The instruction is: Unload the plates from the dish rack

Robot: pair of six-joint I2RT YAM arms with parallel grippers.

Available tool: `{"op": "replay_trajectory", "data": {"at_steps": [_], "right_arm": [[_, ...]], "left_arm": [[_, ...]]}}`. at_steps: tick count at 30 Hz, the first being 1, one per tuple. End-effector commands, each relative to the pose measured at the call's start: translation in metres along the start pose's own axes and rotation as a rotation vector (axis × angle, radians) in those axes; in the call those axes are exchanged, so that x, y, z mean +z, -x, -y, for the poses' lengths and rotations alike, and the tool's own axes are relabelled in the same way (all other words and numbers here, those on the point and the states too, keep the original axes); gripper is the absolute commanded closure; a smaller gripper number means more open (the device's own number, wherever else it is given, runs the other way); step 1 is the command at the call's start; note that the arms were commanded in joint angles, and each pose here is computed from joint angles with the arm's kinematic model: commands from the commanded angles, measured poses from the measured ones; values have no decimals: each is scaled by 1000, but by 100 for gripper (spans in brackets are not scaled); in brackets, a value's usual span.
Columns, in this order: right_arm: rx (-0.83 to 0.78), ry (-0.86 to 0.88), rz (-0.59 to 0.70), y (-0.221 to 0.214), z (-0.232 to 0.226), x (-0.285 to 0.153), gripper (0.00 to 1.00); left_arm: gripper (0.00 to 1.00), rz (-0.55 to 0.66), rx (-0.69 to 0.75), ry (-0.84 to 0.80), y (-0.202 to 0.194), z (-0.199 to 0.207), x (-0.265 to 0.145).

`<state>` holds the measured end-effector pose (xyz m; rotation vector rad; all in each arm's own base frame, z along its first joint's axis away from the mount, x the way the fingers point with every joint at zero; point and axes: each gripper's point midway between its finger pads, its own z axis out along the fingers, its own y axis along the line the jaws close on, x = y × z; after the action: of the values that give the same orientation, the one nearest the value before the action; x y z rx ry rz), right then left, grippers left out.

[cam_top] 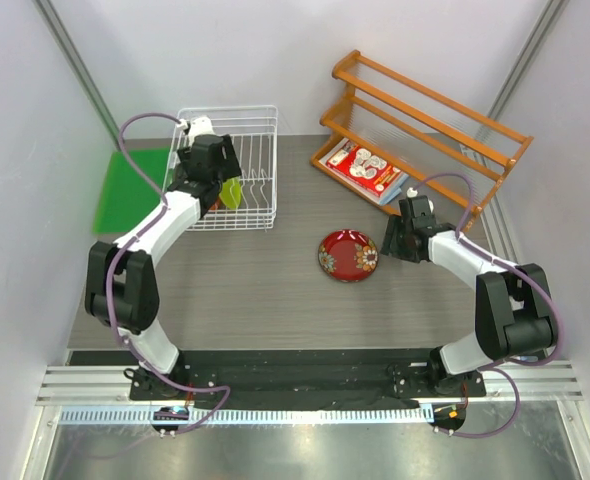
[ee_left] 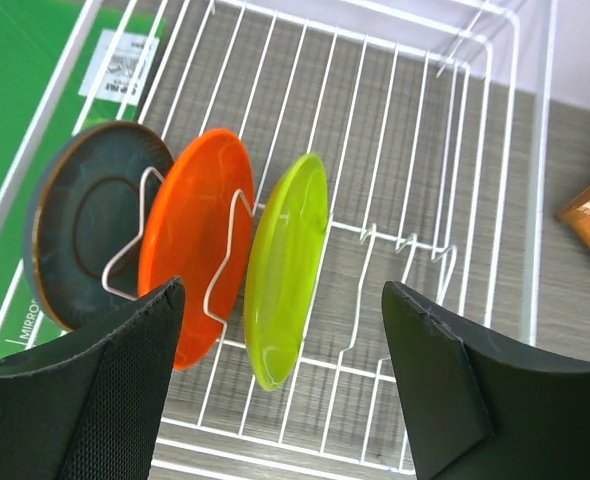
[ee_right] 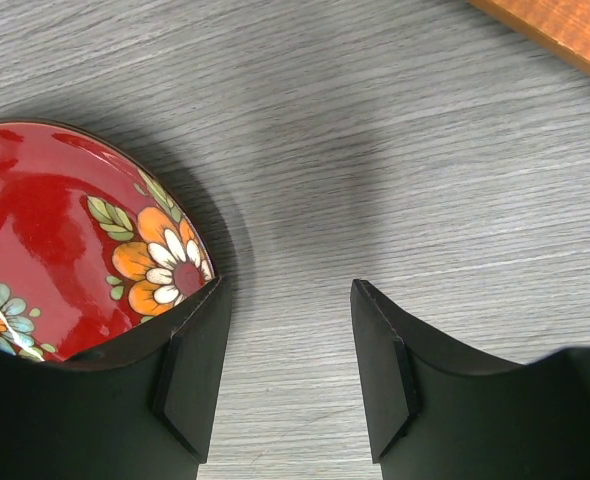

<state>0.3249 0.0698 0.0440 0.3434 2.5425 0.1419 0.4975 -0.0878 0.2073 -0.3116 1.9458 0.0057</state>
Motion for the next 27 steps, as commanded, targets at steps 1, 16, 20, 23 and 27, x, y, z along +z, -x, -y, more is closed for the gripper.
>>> {"op": "replay_trajectory", "data": {"at_steps": [1,16,20,23,27], "right_arm": [[-1,38,70,21,-12,-10,43],[0,21,182,46,-6,-54,43],[-2,12,214,53,-4,-68,43],[-1,8,221,54,-3,-70,43],[1,-5,226,54,0,-71,43]], "left_arm": [[20,0,-7,-9,-5,11,19],[64,-13,53,107,-29,-2,57],[94,-12,56,126,-31,-4,55],[100,-1,62,137,-28,-5,50],[100,40,110,154,-16,7,36]]}}
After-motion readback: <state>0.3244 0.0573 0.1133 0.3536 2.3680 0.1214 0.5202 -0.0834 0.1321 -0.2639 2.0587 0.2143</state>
